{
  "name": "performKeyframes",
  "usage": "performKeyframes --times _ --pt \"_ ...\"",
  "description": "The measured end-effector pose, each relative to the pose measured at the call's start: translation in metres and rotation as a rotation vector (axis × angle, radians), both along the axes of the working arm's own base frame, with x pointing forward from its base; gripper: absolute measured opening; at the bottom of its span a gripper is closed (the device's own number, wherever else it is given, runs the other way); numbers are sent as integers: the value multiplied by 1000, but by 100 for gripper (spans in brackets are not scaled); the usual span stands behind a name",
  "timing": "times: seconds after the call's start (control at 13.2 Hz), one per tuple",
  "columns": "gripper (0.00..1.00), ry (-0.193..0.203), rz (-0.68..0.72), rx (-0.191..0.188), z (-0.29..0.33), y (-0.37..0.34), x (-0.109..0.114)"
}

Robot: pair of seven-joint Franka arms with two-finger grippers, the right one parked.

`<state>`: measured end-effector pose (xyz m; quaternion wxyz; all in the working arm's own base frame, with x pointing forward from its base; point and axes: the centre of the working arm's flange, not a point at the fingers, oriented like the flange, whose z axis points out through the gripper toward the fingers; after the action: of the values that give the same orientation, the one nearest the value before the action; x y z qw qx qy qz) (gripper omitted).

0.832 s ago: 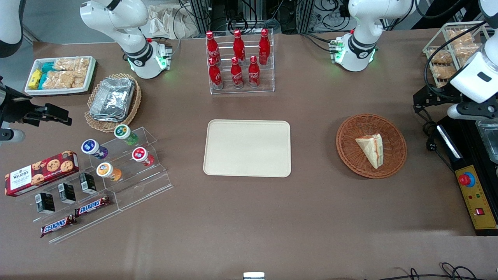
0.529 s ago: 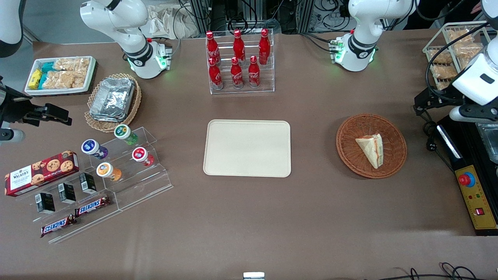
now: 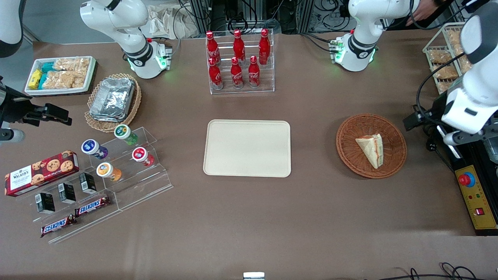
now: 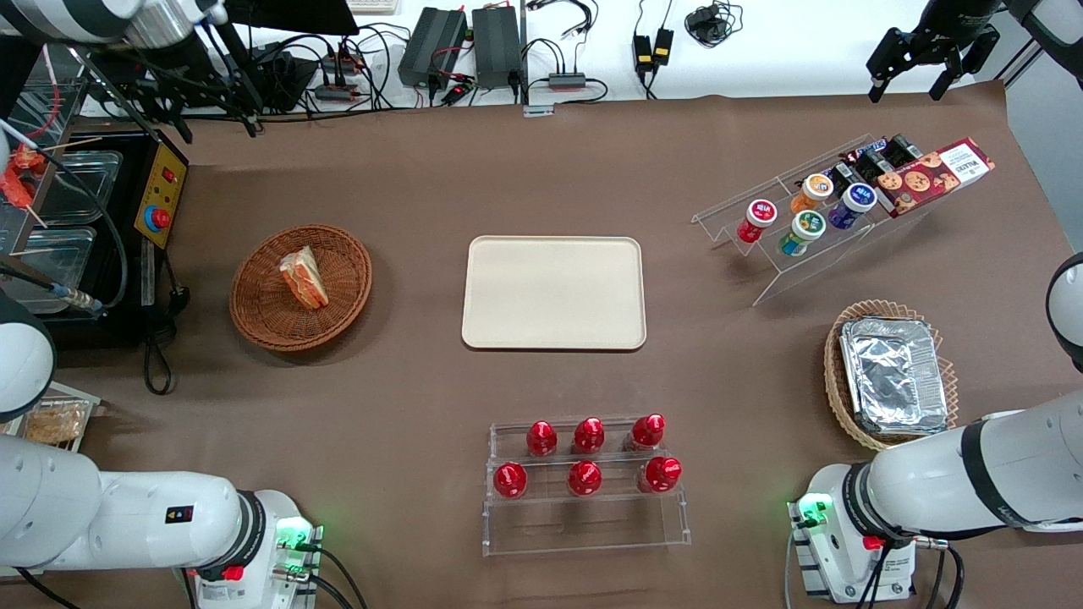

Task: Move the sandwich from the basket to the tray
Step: 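Move the left gripper over the wrapped sandwich in the wicker basket, then lower the left gripper onto the sandwich and close on it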

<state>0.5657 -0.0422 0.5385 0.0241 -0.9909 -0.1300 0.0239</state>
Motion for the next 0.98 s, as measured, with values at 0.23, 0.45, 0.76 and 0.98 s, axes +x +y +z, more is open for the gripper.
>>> performKeyframes --times 0.23,0.45,0.76,0.98 --pt "100 -5 116 9 -62 0 -5" --pt "100 -49 187 1 -137 -1 -19" --pt "100 -4 220 5 -202 0 -35" --pt "100 12 241 9 -211 0 -36"
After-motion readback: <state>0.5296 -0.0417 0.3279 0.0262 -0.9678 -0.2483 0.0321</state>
